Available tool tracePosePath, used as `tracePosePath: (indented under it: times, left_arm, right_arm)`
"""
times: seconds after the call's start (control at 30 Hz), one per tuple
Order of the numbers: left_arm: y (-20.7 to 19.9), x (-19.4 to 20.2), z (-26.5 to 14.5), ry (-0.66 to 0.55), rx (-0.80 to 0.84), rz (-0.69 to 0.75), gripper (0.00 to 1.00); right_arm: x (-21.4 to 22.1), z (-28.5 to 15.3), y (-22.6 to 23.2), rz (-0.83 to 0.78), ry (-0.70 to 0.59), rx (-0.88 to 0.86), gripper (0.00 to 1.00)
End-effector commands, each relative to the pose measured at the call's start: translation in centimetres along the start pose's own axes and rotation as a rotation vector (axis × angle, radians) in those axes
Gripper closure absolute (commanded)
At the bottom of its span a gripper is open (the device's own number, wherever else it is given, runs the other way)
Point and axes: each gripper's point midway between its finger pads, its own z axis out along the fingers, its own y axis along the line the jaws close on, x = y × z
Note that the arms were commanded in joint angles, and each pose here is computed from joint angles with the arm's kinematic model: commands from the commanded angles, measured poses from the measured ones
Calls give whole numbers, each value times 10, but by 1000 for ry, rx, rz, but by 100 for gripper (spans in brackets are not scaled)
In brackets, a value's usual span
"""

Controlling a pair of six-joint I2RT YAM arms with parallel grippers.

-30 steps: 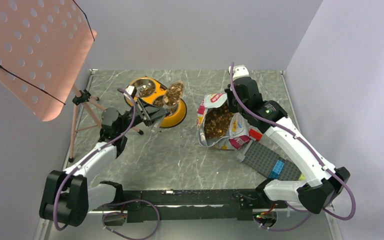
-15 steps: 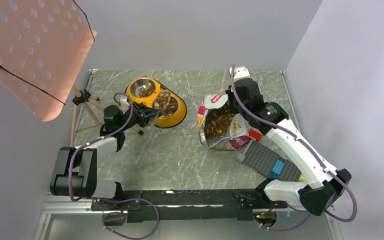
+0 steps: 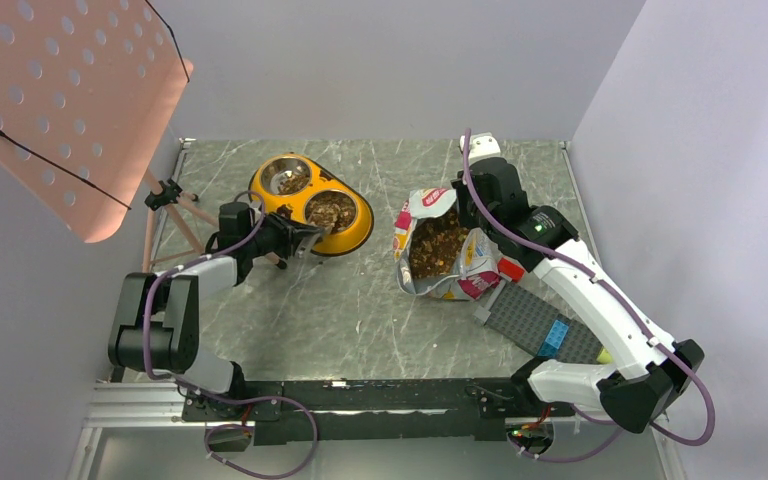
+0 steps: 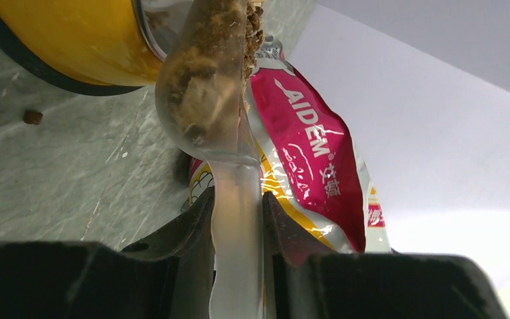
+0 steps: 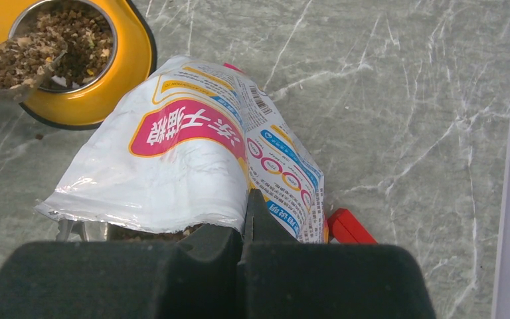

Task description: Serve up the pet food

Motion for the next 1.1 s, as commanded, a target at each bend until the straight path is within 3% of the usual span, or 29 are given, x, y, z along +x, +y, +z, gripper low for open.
tracePosePath:
  times: [0.0, 0.37, 0.7, 1.07]
  left_arm:
    - [-10, -12, 5, -28, -42, -18, 100]
    - [-9, -30, 13, -63, -269, -144, 100]
    - [-25, -27, 21, -20, -557, -250, 100]
    - [-39, -9, 16, -19, -737, -341, 100]
  right_arm:
    - [-47, -27, -20, 65, -186, 51, 100]
    - [-46, -26, -21, 67, -187, 55, 100]
    - [-47, -26, -20, 70, -190, 53, 100]
    - [-46, -28, -24, 71, -195, 63, 100]
